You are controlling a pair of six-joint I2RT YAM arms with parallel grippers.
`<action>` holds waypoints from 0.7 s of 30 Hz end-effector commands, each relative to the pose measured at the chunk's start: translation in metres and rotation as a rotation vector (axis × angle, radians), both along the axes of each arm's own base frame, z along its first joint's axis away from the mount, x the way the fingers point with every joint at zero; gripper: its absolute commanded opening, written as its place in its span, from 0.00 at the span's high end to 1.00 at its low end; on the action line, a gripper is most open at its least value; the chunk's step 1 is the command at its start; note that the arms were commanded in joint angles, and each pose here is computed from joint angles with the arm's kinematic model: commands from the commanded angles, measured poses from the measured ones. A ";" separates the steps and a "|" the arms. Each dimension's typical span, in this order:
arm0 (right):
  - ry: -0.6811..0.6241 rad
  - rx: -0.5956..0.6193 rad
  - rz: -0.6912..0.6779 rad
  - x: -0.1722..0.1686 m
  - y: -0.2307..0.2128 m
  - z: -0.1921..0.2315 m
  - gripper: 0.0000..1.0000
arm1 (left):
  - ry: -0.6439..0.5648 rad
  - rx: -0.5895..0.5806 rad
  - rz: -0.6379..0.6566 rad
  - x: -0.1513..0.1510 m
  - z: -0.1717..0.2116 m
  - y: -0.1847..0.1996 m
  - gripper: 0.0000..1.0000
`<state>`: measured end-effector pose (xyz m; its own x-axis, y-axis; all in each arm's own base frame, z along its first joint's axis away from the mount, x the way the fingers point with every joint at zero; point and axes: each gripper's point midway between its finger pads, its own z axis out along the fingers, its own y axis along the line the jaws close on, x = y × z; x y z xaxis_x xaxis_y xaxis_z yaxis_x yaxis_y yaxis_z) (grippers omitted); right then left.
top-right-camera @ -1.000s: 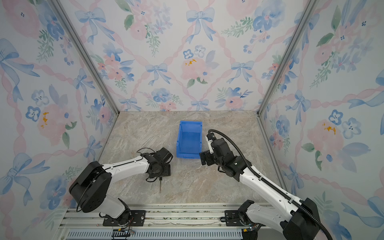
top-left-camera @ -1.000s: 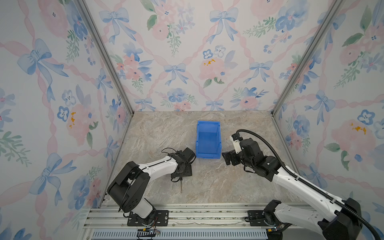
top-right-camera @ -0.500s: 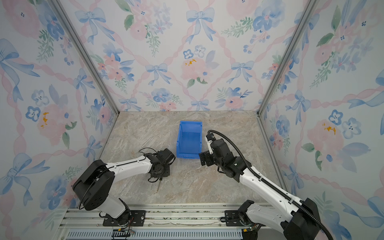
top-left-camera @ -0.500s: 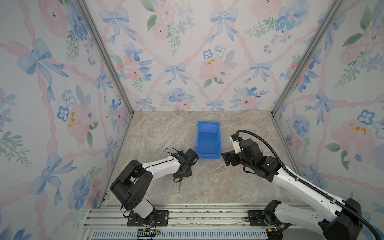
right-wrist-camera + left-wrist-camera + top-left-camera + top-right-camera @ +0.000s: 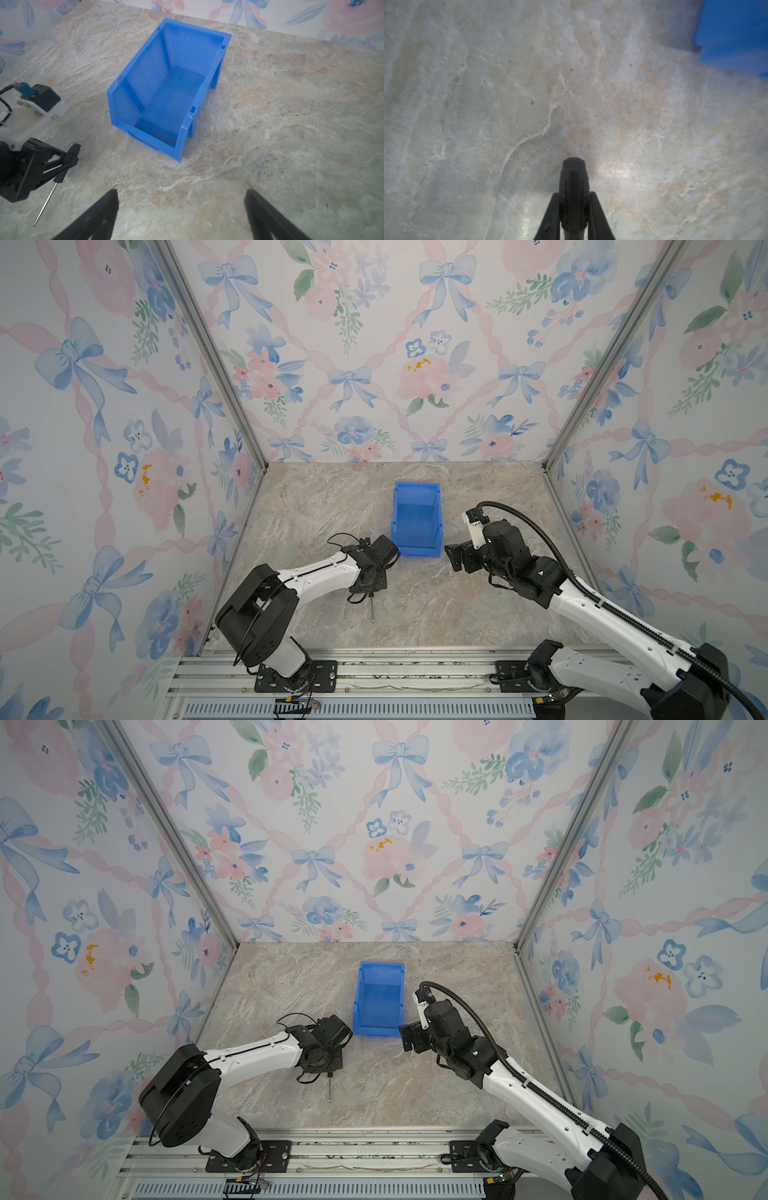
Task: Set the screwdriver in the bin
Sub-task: 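Lift the screwdriver with the left gripper and carry it over the blue bin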
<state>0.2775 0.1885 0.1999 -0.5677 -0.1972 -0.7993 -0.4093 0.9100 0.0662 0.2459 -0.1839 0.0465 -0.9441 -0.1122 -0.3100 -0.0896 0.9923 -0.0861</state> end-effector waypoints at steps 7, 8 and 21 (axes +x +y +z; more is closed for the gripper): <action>-0.060 0.125 0.010 0.009 0.007 0.024 0.03 | -0.274 -0.119 -0.125 0.055 0.109 -0.044 0.88; -0.080 0.144 0.026 0.009 0.009 0.028 0.03 | -0.295 -0.121 -0.143 0.063 0.118 -0.051 0.88; -0.220 0.255 0.171 0.009 0.015 0.074 0.03 | -0.362 -0.101 -0.251 0.156 0.135 -0.114 0.84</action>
<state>0.2906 0.1970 0.2593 -0.4062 -0.0483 -0.9125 -0.5101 0.8405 0.1826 0.3865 -0.2885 0.1828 -0.7893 -0.0025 -0.6140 0.1531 0.9676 -0.2007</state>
